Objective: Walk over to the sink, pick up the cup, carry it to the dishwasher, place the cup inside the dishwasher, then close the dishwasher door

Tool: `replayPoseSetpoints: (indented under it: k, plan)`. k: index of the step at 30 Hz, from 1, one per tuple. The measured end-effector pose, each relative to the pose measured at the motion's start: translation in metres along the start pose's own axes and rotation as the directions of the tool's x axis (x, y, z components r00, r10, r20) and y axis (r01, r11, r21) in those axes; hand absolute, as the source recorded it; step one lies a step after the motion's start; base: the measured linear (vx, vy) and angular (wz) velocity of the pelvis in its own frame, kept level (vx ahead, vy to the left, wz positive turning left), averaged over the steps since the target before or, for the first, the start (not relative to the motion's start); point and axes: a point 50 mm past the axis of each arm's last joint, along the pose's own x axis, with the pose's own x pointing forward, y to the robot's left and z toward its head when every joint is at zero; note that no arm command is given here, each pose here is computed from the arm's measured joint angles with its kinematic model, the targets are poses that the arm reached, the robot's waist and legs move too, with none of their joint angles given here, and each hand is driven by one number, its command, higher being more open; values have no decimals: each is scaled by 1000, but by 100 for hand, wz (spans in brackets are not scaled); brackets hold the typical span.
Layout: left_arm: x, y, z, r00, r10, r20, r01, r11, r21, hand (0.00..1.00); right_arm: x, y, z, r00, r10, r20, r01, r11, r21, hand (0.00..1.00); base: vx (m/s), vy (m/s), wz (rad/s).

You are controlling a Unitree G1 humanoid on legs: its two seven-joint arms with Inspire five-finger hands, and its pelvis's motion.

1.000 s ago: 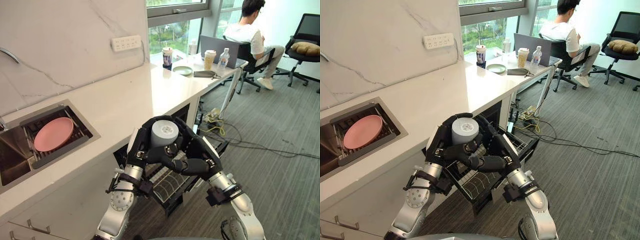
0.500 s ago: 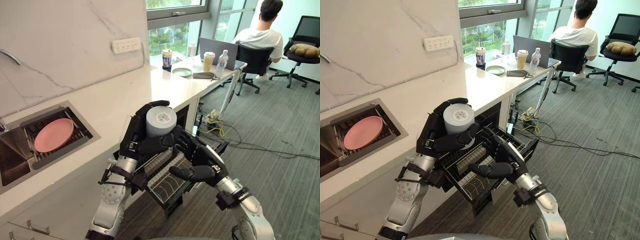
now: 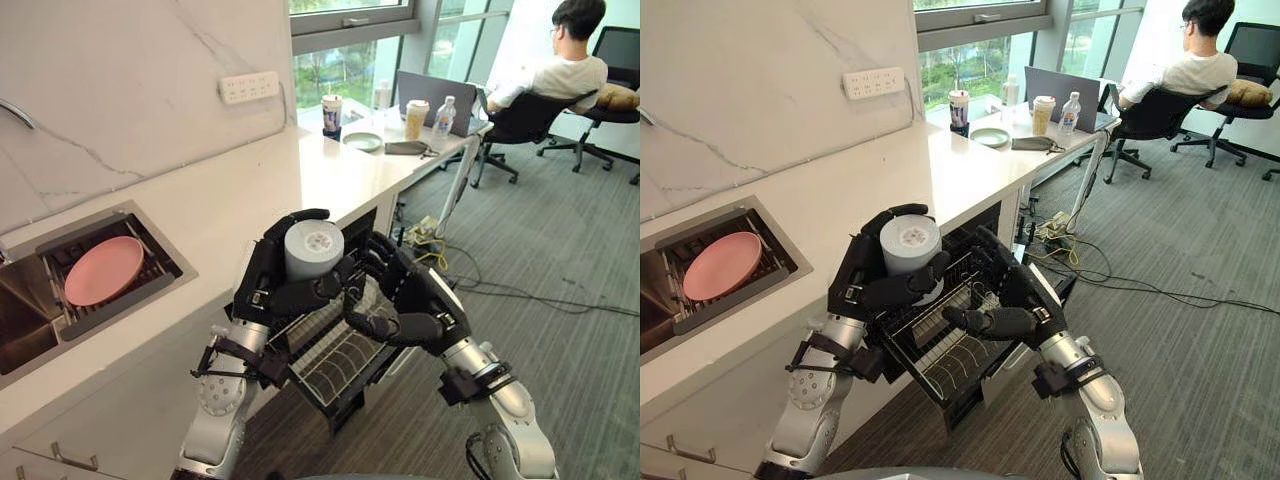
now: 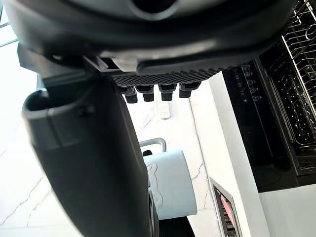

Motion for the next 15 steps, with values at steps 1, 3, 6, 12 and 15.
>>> replayPoseSetpoints:
  k: [1, 3, 6, 12, 15]
  plan:
    - [0, -1, -1, 1000, -4, -6, 4, 1000, -3, 0, 1, 1, 0, 1000, 8, 0, -8, 1000, 1, 100, 0, 0, 0]
    - [-2, -5, -7, 999, -21, -31, 20, 1000, -14, 0, 4, 7, -2, 999, 35, -2, -35, 999, 10, 100, 0, 0, 0]
    - [-2, -11, -8, 998, -44, -36, 43, 999, -26, 0, 6, 12, -4, 998, 59, -8, -58, 998, 19, 100, 0, 0, 0]
    - [-2, -18, -9, 997, -69, -38, 68, 997, -44, 0, 9, 18, -7, 997, 72, -36, -72, 997, -6, 100, 0, 0, 2]
    - [-2, -20, -10, 996, -76, -39, 74, 996, -49, 0, 9, 18, -8, 997, 65, -41, -65, 998, -9, 100, 0, 0, 0]
